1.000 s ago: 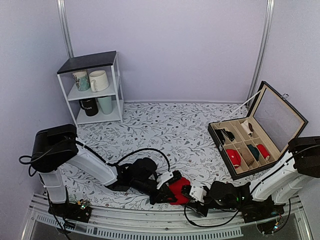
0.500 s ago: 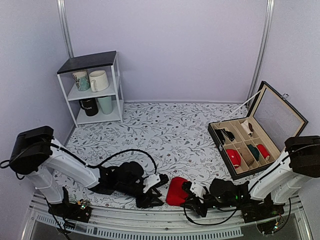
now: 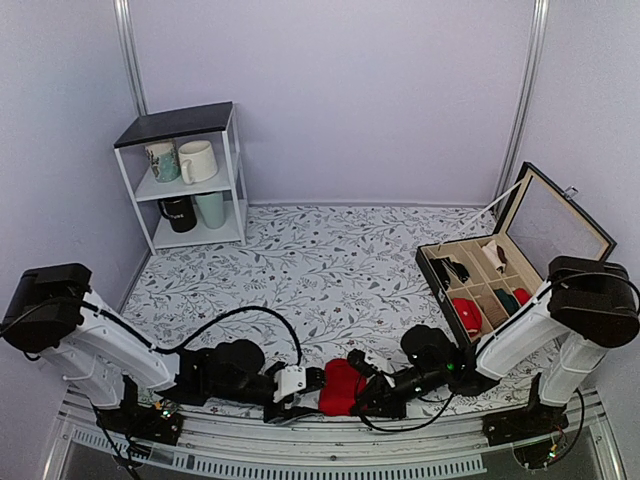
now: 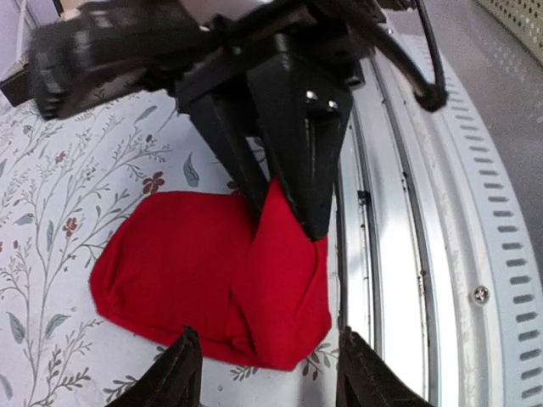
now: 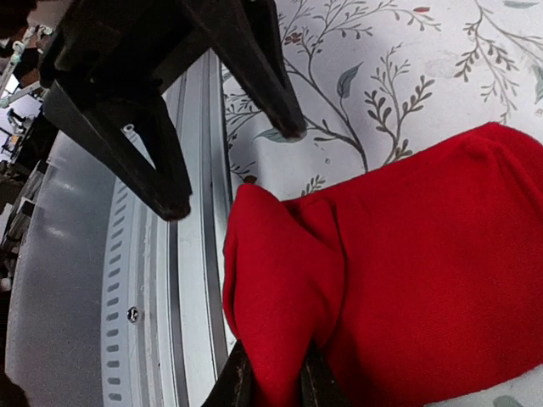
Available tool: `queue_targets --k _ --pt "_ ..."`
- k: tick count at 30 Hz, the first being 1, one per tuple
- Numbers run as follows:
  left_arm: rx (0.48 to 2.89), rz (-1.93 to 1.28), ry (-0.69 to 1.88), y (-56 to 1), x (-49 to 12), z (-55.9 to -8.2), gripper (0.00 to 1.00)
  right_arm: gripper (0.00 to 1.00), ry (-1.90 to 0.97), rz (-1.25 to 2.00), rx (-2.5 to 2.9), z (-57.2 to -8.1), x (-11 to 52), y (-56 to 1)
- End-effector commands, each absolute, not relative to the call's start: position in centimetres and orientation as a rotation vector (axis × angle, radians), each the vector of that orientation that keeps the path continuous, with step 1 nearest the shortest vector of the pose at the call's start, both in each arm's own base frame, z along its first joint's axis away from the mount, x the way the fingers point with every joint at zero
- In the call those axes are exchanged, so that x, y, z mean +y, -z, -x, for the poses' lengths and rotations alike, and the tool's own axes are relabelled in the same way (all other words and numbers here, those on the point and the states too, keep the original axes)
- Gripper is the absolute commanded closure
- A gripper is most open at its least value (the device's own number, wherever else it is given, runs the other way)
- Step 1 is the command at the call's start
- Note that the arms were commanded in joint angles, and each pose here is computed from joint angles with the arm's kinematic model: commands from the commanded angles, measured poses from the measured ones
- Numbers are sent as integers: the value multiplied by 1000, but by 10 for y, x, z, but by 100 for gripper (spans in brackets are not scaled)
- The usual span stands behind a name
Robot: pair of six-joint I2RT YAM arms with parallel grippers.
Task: Roll the socks
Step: Roll a pair of socks at the center of the board.
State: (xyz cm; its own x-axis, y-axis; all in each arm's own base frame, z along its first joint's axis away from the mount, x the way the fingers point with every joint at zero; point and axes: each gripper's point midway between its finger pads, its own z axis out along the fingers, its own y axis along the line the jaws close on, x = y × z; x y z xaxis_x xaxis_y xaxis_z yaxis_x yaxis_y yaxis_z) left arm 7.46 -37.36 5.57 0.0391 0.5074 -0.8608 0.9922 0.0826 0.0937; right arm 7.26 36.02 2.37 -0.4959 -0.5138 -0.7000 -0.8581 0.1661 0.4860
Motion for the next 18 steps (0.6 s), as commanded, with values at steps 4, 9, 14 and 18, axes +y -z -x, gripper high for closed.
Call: queue_targets --k 4,9,14,18 --pt "1550 -1623 695 -31 -390 -61 45 85 -1249 1355 2417 -62 344 30" --pt "1581 -1641 670 -20 -391 -60 46 85 -1199 1296 2492 -69 339 42" --pt "1628 -1631 623 -10 -386 -65 55 85 -1195 1296 2507 -69 338 44" --pt "1681 -1624 629 -6 -384 -64 91 84 -1198 1299 2522 -68 338 46"
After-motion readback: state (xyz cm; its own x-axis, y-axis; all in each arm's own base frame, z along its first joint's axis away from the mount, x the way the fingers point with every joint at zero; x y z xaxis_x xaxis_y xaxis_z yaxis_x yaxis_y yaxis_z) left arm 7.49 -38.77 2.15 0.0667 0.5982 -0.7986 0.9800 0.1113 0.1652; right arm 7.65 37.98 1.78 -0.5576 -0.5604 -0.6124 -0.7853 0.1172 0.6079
